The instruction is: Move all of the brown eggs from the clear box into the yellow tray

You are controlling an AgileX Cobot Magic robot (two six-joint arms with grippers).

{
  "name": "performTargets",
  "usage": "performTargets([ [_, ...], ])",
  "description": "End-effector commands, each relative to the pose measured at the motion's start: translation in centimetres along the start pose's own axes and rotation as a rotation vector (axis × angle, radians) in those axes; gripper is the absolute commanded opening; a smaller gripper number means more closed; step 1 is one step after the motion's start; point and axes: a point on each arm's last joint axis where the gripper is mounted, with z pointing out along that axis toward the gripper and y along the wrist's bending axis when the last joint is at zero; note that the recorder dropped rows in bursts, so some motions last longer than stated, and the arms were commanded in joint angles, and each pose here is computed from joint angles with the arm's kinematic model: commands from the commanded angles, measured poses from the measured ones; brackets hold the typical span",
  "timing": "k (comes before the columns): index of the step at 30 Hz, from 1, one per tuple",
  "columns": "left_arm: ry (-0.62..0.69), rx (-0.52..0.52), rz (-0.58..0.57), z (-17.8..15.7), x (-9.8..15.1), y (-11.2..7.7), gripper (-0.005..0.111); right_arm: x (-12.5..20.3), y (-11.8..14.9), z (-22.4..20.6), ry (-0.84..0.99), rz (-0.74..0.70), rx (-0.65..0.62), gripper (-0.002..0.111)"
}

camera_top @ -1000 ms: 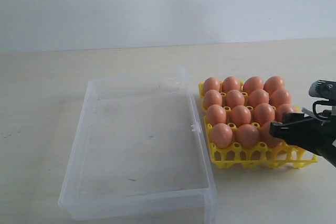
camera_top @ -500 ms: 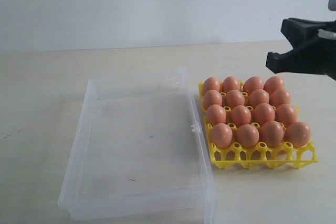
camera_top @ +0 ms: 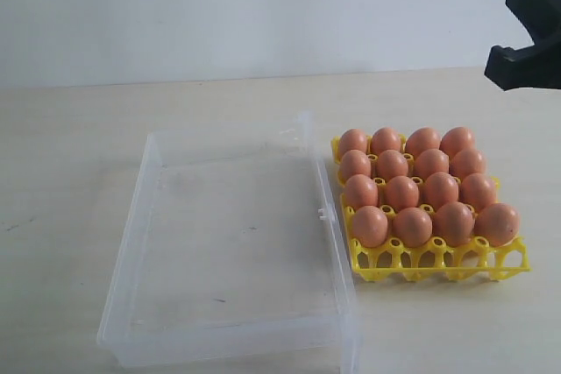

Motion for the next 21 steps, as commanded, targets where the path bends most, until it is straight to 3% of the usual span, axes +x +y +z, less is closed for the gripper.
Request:
performTargets([
  [1, -0.017, 0.0, -0.004, -0.1, -0.2, 0.0, 0.0, -0.6, -0.1, -0.3, -0.018, -0.002, 0.005, 0.0],
  [5, -0.017, 0.0, -0.004, -0.1, -0.2, 0.0, 0.0, -0.6, 0.0, -2.6, -0.016, -0.018, 0.003, 0.0],
  [9, -0.017, 0.0, -0.004, -0.1, -0.2, 0.0, 0.0, 1.8, -0.1, -7.4, 0.102, -0.017, 0.021, 0.0],
  [11, -0.017, 0.0, -0.004, -0.1, -0.2, 0.0, 0.0, 2.9, -0.4, -9.4, 0.073, -0.017, 0.06, 0.0],
  [21, -0.017, 0.0, -0.004, -0.1, -0.2, 0.0, 0.0, 7.2, -0.8, -13.0, 0.014, -0.017, 0.174, 0.0],
])
